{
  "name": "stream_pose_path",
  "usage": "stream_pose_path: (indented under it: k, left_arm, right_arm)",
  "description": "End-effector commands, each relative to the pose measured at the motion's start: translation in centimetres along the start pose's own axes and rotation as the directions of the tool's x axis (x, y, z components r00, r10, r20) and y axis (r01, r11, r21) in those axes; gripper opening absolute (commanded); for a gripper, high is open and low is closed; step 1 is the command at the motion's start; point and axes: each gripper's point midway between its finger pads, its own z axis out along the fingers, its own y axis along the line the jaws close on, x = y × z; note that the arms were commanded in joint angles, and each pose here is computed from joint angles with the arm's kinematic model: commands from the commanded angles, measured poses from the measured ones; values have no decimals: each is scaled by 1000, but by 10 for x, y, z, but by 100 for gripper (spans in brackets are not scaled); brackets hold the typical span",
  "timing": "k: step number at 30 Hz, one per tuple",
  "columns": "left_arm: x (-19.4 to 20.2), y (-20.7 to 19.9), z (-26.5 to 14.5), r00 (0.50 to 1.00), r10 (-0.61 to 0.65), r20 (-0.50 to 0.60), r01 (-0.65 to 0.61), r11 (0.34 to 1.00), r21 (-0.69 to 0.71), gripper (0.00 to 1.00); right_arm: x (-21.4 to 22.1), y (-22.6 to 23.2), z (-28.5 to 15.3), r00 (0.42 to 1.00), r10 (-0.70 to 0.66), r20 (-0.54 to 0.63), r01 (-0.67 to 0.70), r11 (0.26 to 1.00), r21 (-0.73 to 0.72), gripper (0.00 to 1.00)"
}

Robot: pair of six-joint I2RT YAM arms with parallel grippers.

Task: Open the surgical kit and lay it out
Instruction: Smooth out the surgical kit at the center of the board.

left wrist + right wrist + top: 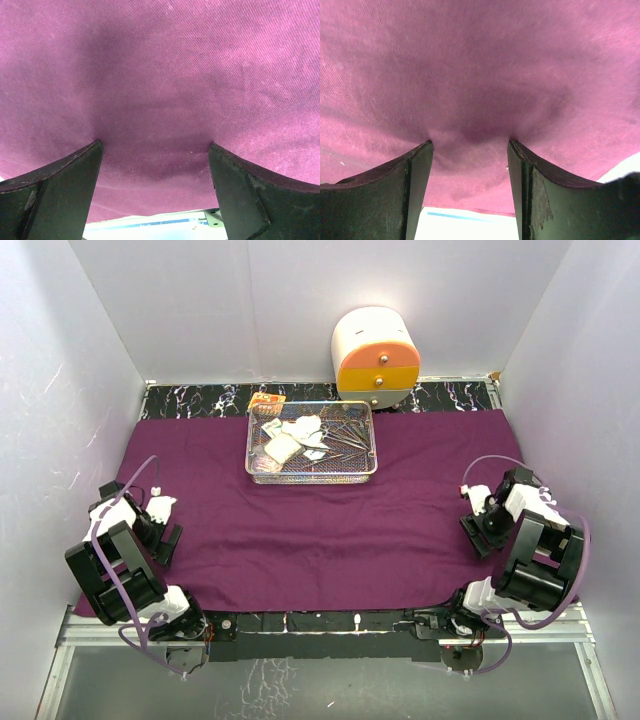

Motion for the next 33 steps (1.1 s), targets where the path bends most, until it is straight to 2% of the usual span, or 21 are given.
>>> stream_pose_path:
  k: [1,5,10,14,18,22,25,28,33]
  left_arm:
    - [38,-21,1,988,34,-149,-23,997,78,85]
    - [31,-22,-5,992,34,-122,-22,995,100,85]
    - [-18,-20,-33,995,-1,98,-12,992,124,86]
    - [-69,-6,-62,950,-83,300,51,992,114,87]
    - [-110,-1,-83,888,-174,426,110,979,170,88]
    - [-138,-3,-85,865,-216,453,138,970,200,88]
    - [-152,-5,-82,866,-208,455,142,974,174,88]
    - [-165,-7,-78,873,-180,454,133,982,133,89]
    - [-183,-2,-75,862,-185,472,150,982,112,89]
  right_arm:
    - [20,5,-4,997,-28,-73,28,1000,-3,60]
    - [9,1,-13,999,-31,-29,31,1000,-3,60]
    - [-45,13,-48,976,-75,204,98,990,-101,58]
    - [-103,43,-84,896,-151,418,235,959,-159,57]
    - [-155,99,-110,789,-241,565,408,893,-189,55]
    - [-190,174,-115,678,-355,644,586,790,-180,54]
    - [-199,229,-108,605,-440,664,694,700,-170,53]
    - [-193,289,-95,508,-541,670,806,573,-149,51]
    - [-183,348,-75,391,-636,665,895,432,-112,45]
